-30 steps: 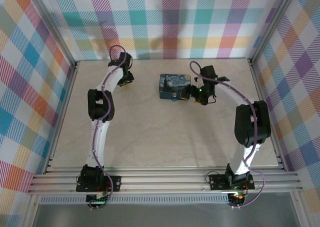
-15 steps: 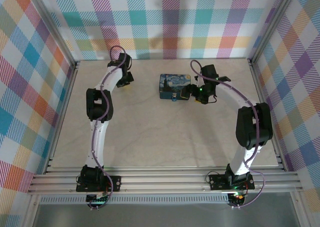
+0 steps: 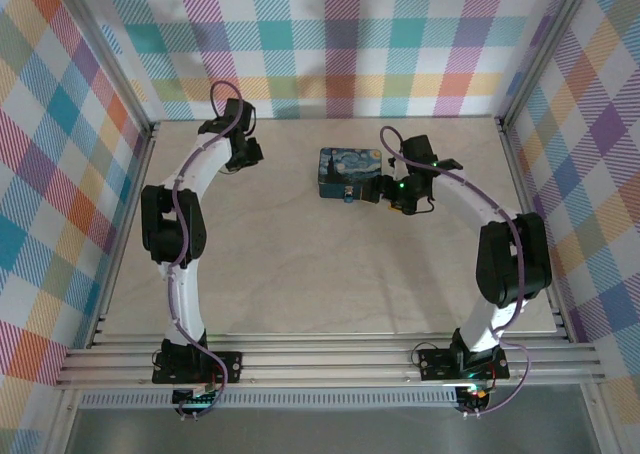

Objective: Unlock a padlock with a key

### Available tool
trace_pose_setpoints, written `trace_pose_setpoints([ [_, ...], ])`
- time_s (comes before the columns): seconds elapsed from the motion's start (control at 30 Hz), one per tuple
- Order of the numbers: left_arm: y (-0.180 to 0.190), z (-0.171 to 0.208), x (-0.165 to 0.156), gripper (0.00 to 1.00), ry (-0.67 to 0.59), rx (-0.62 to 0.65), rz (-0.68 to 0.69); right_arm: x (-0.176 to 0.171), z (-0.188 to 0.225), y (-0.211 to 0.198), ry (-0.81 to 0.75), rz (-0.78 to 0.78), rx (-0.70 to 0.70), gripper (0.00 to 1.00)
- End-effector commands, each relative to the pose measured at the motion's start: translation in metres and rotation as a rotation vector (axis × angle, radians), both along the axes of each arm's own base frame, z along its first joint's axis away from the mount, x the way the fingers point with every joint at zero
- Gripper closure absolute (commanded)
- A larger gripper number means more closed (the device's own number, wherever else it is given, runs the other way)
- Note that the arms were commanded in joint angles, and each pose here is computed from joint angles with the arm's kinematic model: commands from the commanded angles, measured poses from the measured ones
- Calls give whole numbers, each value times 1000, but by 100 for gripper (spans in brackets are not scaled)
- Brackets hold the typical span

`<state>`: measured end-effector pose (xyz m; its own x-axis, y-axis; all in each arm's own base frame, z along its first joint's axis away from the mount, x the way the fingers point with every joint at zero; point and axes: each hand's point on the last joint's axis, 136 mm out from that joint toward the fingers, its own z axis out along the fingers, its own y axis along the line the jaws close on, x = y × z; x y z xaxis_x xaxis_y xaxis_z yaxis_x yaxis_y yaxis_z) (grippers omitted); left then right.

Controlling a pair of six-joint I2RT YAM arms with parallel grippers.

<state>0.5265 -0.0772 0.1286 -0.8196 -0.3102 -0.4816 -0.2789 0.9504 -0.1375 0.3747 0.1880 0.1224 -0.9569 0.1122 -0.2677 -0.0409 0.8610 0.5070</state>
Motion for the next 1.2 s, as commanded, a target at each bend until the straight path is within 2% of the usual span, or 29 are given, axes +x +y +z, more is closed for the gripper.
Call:
trace_pose_setpoints([
  [0.0,4,0,14,76,-8,-1,60,-7,15,6,-22,11,25,18],
  [0.2,-2,-22,47,70,47,-2,114,-18,14,-1,-33,-1,1,18],
  [0.37,13,-40,63,53,14,45,247,-21,7,-5,-24,-5,-21,18],
  [0.47,21,-47,71,49,-8,31,281,-19,6,-7,-39,-15,-29,19],
  [0.83,20,-77,86,53,3,-46,281,-9,2,-5,-50,-15,-31,19],
  [1.1,17,-96,82,60,51,-54,271,-13,-2,-6,-37,-13,-35,19],
  [1.17,19,-101,78,64,71,-43,272,-14,-1,-5,-36,-12,-31,19],
])
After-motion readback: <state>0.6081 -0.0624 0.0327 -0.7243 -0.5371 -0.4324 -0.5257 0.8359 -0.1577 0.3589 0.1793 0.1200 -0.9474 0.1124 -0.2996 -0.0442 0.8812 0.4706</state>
